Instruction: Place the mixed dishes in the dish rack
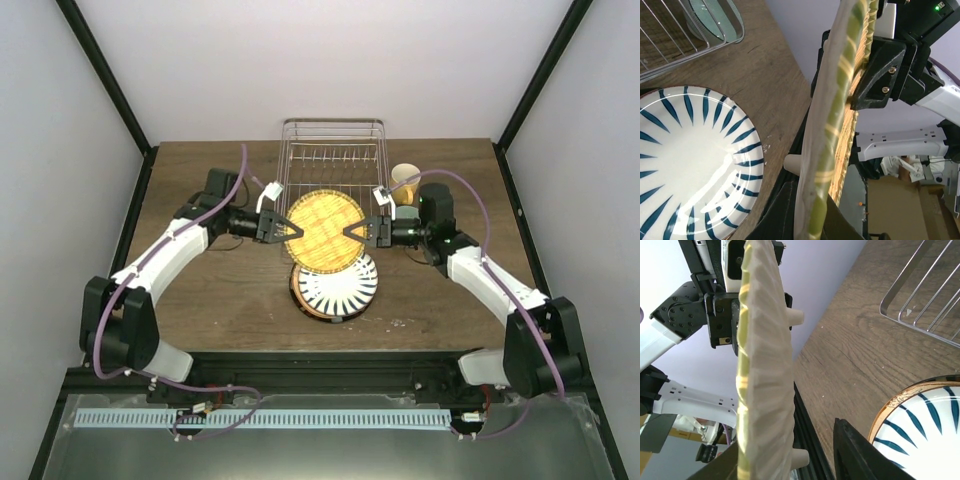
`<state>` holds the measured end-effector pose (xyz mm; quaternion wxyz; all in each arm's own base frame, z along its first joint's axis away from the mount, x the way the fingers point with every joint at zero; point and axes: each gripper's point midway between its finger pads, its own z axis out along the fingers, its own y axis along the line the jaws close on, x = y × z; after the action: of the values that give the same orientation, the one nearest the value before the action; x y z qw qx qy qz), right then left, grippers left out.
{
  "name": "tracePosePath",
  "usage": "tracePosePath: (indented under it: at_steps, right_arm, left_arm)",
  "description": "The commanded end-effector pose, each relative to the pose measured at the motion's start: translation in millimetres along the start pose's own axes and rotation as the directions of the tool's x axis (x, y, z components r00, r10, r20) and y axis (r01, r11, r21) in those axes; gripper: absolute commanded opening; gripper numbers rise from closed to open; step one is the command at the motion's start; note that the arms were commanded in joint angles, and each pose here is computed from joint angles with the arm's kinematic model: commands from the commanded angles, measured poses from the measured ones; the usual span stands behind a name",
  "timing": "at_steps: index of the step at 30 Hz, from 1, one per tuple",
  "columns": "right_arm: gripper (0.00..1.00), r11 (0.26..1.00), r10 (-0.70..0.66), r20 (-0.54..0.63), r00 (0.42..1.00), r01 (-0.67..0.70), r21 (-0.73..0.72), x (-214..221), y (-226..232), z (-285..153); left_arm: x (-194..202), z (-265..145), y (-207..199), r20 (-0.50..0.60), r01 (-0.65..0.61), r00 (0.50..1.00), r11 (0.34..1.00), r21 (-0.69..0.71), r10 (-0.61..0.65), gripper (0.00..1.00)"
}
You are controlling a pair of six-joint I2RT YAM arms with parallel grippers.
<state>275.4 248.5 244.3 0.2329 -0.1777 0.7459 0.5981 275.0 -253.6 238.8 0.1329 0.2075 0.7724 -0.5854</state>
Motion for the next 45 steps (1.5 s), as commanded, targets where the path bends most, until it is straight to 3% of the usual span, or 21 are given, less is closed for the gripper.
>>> tracePosePath:
  at_steps: [1,3,7,8,11,13,18,25,30,35,40,45]
  right_arm:
    - [0.25,0.999,-0.034,0.005,0.999,0.034,0.006,-13,3,2]
    - [0.15,0.999,-0.041,0.002,0.999,0.041,0.018,-15,4,1]
    - [0.04,0.996,-0.065,-0.002,0.998,0.065,0.055,-21,7,-1]
    - [0.02,0.995,-0.070,-0.002,0.998,0.070,0.064,-22,8,-2]
    - [0.01,0.991,-0.087,0.006,0.996,0.086,0.101,-28,8,-4]
    - [0.01,0.988,-0.099,0.010,0.995,0.097,0.118,-31,10,-6]
    - [0.01,0.973,-0.152,0.025,0.988,0.145,0.182,-48,19,-12]
    - [0.01,0.868,-0.272,0.058,0.960,0.220,0.445,-105,29,-38]
    - [0.01,0.721,-0.296,0.137,0.945,0.127,0.681,-153,5,-66]
    - [0.01,0.509,-0.334,0.203,0.921,-0.005,0.861,-185,-38,-89]
    - [0.01,0.299,-0.364,0.206,0.908,-0.096,0.950,-209,-76,-93]
    - [0.01,0.147,-0.397,0.177,0.901,-0.128,0.981,-231,-103,-89]
  left_arm:
    - [-7,1,-22,-0.008,-0.081,0.997,0.994,0.073,0.082,0.00]
    - [-8,0,-22,-0.002,-0.088,0.996,0.994,0.062,0.089,0.00]
    - [-7,-2,-19,0.000,-0.104,0.995,0.994,0.011,0.104,0.05]
    - [-6,-3,-18,-0.003,-0.114,0.993,0.993,-0.005,0.114,0.09]
    - [-3,-5,-15,-0.010,-0.131,0.991,0.990,-0.045,0.131,0.36]
    - [-3,-7,-15,-0.004,-0.147,0.989,0.987,-0.071,0.147,0.47]
    - [-4,-18,-1,0.035,-0.168,0.983,0.963,-0.211,0.179,0.54]
    - [-16,-66,18,0.157,-0.160,0.954,0.874,-0.458,0.256,0.56]
    - [-23,-89,29,0.196,-0.141,0.930,0.796,-0.589,0.310,0.57]
    - [-27,-90,32,0.218,-0.134,0.923,0.793,-0.594,0.319,0.57]
    - [-25,-87,38,0.209,-0.126,0.930,0.796,-0.592,0.303,0.56]
    - [-39,-111,49,0.272,-0.056,0.897,0.702,-0.710,0.347,0.55]
